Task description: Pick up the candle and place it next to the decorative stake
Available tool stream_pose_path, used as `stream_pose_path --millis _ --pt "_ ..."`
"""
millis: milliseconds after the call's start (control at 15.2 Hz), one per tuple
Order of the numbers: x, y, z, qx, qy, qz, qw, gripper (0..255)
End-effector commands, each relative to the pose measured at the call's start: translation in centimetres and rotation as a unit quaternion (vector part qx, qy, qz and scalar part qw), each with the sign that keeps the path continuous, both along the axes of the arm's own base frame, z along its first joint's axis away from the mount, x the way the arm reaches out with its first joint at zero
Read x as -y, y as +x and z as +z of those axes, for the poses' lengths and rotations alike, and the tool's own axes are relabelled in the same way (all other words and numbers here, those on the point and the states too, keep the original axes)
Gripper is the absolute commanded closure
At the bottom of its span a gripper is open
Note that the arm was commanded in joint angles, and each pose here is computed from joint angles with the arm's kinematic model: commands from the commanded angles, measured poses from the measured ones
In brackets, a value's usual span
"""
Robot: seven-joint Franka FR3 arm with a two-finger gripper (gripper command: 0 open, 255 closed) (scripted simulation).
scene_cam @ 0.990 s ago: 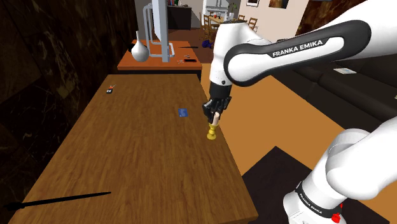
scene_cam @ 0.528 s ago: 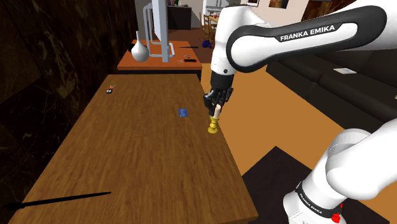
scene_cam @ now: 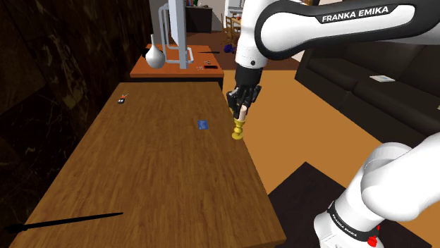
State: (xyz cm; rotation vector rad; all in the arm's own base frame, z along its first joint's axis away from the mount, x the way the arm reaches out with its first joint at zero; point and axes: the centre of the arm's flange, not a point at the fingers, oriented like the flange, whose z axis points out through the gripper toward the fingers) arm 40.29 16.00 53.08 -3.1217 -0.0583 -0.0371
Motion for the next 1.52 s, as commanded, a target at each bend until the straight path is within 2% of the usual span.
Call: stream_pose_path --millis 0,330,1452 --pt "0.1 0.0 1.0 0.000 0.000 0.000 1.0000 255" --pt "0.1 0.0 3.2 0.000 0.000 0.000 1.0000 255" --pt "-22.0 -3.7 3.3 0.000 0.000 0.000 1.0000 255"
